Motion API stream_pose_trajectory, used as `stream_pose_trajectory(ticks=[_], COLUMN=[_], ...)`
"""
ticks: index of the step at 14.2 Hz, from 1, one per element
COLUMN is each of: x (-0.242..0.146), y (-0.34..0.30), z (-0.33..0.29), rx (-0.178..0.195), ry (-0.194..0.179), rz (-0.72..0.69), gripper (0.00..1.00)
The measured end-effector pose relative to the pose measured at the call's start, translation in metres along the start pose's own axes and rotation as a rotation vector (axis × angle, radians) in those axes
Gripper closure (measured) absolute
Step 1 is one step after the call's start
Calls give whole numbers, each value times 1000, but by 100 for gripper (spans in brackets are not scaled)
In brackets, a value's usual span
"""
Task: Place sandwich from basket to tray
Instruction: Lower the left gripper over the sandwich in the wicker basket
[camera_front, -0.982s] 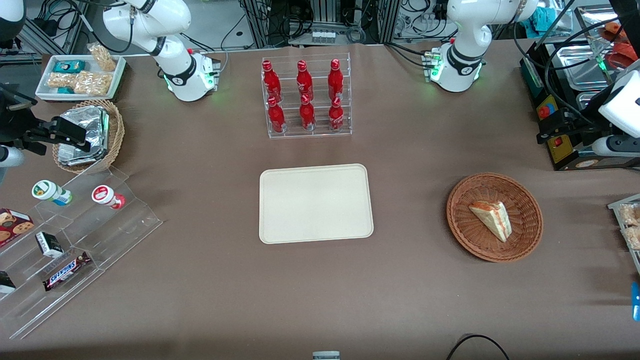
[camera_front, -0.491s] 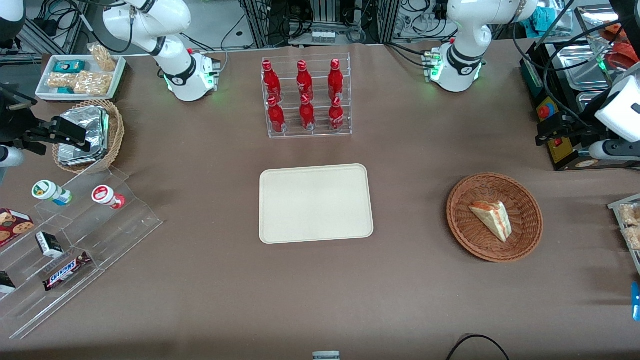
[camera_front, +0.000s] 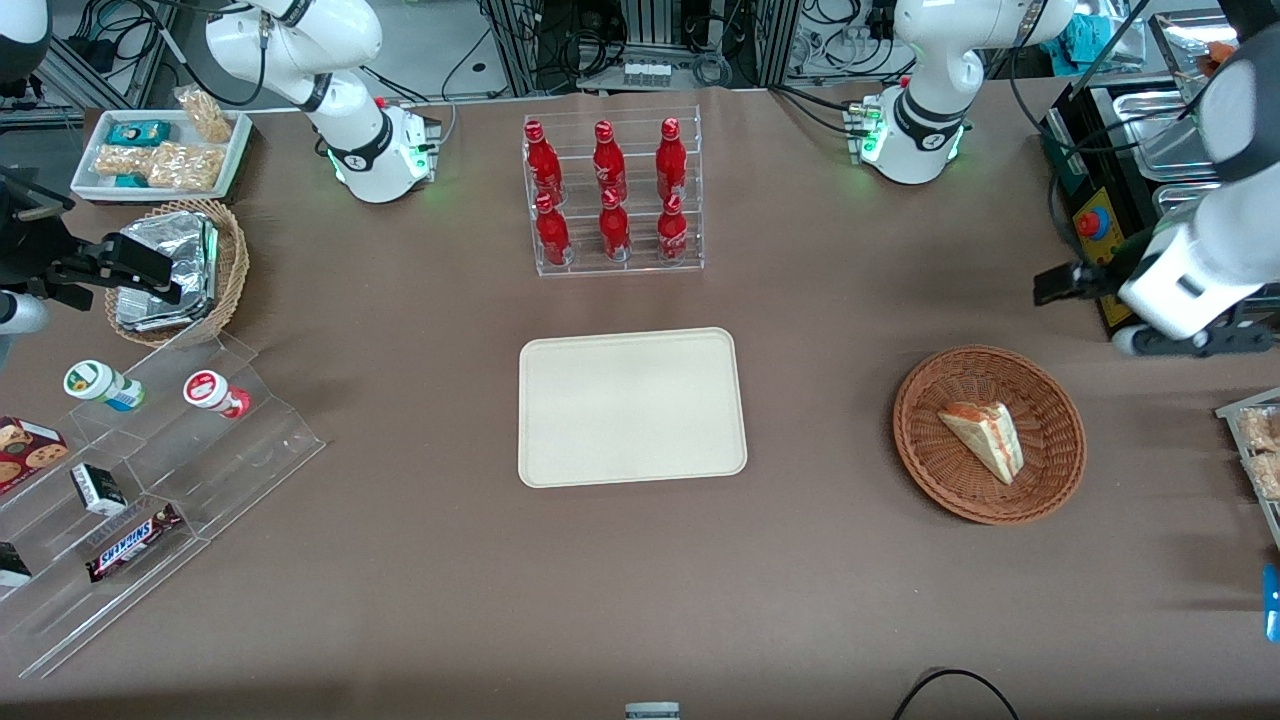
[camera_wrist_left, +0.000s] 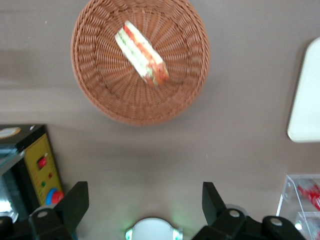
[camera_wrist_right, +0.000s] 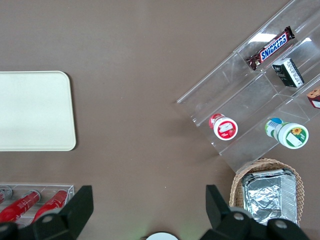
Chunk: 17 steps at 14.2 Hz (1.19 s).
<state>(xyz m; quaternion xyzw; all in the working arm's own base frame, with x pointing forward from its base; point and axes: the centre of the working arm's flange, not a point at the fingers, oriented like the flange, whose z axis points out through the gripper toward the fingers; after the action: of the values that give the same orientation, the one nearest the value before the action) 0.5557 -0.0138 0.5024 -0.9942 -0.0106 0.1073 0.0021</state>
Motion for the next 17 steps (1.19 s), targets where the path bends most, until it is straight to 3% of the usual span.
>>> stream_pose_trajectory(ticks=[6,8,13,17], x=[48,57,71,80], y=[-2,-5,-9,-9], z=[136,161,184,224], rx=[-10,-25,-76,-78], ry=[144,175,203,165], rz=[-24,-157,-596,-739], gripper=[0,0,0,0])
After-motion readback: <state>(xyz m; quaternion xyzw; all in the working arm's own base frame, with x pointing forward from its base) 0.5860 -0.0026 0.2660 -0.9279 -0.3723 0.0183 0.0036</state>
